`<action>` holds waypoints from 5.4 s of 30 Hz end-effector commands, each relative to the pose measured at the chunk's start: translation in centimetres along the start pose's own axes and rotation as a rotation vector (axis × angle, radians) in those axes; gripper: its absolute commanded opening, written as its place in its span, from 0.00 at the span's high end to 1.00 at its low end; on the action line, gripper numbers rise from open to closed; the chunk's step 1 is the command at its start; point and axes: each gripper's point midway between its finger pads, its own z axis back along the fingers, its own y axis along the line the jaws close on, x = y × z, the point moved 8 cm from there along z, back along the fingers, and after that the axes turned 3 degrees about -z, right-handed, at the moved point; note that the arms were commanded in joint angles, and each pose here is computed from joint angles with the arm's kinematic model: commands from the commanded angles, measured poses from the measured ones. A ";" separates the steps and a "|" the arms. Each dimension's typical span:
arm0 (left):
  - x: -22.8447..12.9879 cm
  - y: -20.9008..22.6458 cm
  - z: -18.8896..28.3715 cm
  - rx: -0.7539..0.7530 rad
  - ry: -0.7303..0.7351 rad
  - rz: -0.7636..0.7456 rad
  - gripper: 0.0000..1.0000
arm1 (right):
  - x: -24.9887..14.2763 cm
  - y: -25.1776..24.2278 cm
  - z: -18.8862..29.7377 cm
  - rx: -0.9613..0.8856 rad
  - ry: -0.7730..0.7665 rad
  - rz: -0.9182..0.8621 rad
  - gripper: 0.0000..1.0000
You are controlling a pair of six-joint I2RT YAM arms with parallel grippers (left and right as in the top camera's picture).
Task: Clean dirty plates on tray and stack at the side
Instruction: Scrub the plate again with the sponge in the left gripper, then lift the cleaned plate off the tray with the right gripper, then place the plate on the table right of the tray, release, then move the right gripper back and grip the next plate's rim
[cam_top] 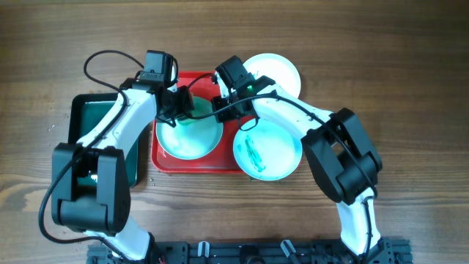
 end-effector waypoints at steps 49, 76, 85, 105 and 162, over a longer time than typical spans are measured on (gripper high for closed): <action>3.8 4.9 10.4 0.043 -0.226 0.344 0.96 | -3.4 10.0 18.3 -0.821 -0.628 0.356 0.96; 3.8 4.8 10.4 0.043 -0.226 0.343 0.96 | -10.4 -29.7 20.8 -0.451 -0.303 -0.897 0.96; 3.8 4.8 10.4 0.043 -0.226 0.343 0.96 | -8.7 -27.5 23.2 -0.369 -0.303 -0.758 0.62; 3.8 4.8 10.4 0.043 -0.226 0.343 0.96 | -13.8 -14.3 14.7 -0.198 0.208 -0.295 0.65; 3.8 4.8 10.4 0.045 -0.222 0.343 0.96 | -3.2 2.4 4.6 -0.081 -0.078 0.012 0.82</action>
